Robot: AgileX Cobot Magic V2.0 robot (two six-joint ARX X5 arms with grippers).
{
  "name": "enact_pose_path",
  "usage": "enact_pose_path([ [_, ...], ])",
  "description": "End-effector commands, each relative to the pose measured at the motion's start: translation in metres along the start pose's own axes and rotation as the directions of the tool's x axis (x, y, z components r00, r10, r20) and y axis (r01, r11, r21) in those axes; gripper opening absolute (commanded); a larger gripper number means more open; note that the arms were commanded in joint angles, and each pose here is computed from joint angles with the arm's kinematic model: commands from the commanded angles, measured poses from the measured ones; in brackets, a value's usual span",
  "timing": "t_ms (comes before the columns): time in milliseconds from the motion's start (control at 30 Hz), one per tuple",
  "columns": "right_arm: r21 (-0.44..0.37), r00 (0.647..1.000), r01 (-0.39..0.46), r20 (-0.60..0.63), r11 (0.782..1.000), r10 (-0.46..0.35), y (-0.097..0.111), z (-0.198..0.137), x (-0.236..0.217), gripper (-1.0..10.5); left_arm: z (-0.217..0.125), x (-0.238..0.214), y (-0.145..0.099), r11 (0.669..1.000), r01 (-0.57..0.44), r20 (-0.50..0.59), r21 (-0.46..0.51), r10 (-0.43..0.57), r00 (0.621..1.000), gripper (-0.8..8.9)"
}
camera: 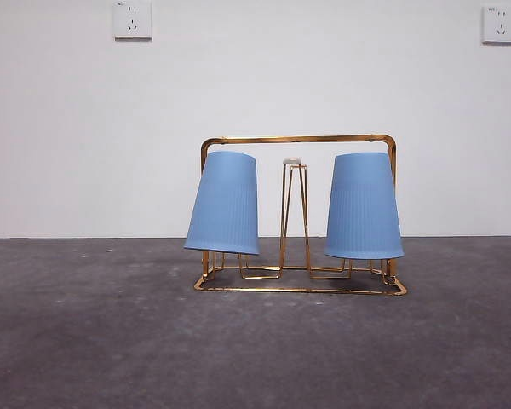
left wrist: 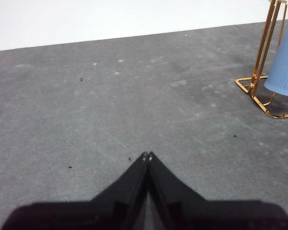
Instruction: Pick up cup 1,put cup 1 in the cup rack,pick up cup 2,put cup 2 in the cup rack
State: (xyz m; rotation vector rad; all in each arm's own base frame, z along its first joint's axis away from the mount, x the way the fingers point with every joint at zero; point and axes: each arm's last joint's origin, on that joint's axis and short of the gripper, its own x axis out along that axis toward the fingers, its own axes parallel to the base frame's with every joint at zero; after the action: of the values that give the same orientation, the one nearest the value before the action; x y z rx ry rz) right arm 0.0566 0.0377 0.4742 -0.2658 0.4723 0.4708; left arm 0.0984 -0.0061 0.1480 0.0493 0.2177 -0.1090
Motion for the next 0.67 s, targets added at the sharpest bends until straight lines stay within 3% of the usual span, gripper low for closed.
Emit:
enact_pose_path([
  [33,0.059,0.988,0.028,0.152,0.998,-0.037,-0.008,0.000,-0.014,0.0,-0.003,0.001,0.000,1.000,-0.004,-0.004,-0.007,0.004,1.000,-0.03],
  [133,0.108,0.952,0.045,0.297,0.993,-0.076,-0.011,-0.008,-0.022,0.0,-0.003,0.001,0.000,1.000,-0.004,-0.004,-0.007,0.004,1.000,-0.03],
  [267,0.126,0.889,0.209,0.389,0.970,-0.242,-0.012,-0.034,-0.018,0.0,-0.003,0.001,0.000,1.000,-0.004,-0.004,-0.007,0.004,1.000,-0.03],
  [367,0.141,0.847,0.284,0.427,0.949,-0.317,-0.012,-0.059,0.000,0.0,-0.003,0.001,0.000,1.000,-0.004,-0.004,-0.007,0.004,1.000,-0.03],
  [667,0.177,0.827,0.308,0.437,0.935,-0.355,-0.010,-0.151,0.082,0.0,-0.003,0.001,0.000,1.000,-0.004,-0.005,-0.007,0.003,1.000,-0.03],
])
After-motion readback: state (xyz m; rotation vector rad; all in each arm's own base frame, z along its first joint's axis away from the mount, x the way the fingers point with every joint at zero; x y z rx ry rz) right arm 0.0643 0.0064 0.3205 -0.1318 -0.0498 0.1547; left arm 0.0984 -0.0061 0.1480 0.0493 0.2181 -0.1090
